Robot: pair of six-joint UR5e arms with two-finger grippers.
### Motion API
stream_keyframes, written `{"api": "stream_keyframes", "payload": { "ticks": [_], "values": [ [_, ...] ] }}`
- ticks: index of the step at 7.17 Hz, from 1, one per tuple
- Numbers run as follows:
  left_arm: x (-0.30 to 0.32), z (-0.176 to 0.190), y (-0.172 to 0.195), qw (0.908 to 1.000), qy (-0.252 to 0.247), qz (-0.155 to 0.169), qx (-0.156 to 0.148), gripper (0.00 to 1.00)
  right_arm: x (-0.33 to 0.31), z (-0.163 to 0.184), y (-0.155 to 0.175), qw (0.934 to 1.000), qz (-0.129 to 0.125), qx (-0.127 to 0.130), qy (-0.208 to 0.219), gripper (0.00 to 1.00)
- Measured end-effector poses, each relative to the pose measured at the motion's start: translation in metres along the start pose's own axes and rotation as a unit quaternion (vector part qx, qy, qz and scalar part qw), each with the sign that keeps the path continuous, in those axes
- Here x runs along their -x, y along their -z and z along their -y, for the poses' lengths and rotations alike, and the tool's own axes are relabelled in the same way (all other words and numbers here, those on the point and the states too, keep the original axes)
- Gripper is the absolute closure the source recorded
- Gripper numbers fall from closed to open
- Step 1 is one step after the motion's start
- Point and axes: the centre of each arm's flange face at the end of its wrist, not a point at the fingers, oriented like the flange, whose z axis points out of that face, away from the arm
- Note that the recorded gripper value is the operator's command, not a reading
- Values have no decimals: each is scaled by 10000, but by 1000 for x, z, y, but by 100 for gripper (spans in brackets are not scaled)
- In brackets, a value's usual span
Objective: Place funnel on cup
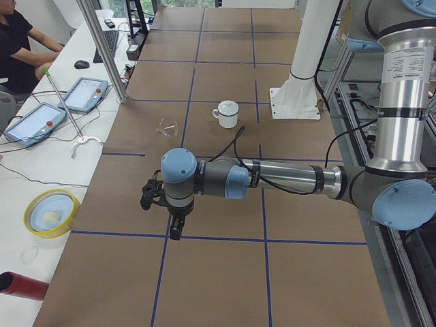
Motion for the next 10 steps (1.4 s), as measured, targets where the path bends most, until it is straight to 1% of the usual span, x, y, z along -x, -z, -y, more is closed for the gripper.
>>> {"api": "stream_keyframes", "payload": {
  "ticks": [3, 4, 5, 6, 7, 8, 9, 10],
  "values": [
    [-1, 1, 0, 10000, -33, -22, -8, 0, 0, 0, 0, 10000, 0, 2, -1, 0],
    [-5, 7, 3, 10000, -54, -15, -45, 0, 0, 0, 0, 10000, 0, 1, -1, 0],
    [-14, 19, 13, 9998, -134, -2, -142, 0, 0, 0, 0, 10000, 0, 1, -1, 0],
    [-31, 35, 31, 9994, -159, 6, -308, 0, 0, 0, 0, 10000, 0, 0, 0, 0],
    [-60, 49, 55, 9988, -12, -14, -493, 0, 0, 0, 0, 10000, 0, 0, 0, 0],
    [-106, 64, 76, 9980, 78, -91, -615, 0, 0, 0, 0, 10000, 0, 0, 0, 0],
    [-174, 77, 86, 9976, -48, -240, -643, 0, 0, 0, 0, 10000, 0, 0, 0, 0],
    [-244, 86, 87, 9970, -140, -427, -625, 0, 0, 0, 0, 10000, 0, 0, 0, 0]
  ]
}}
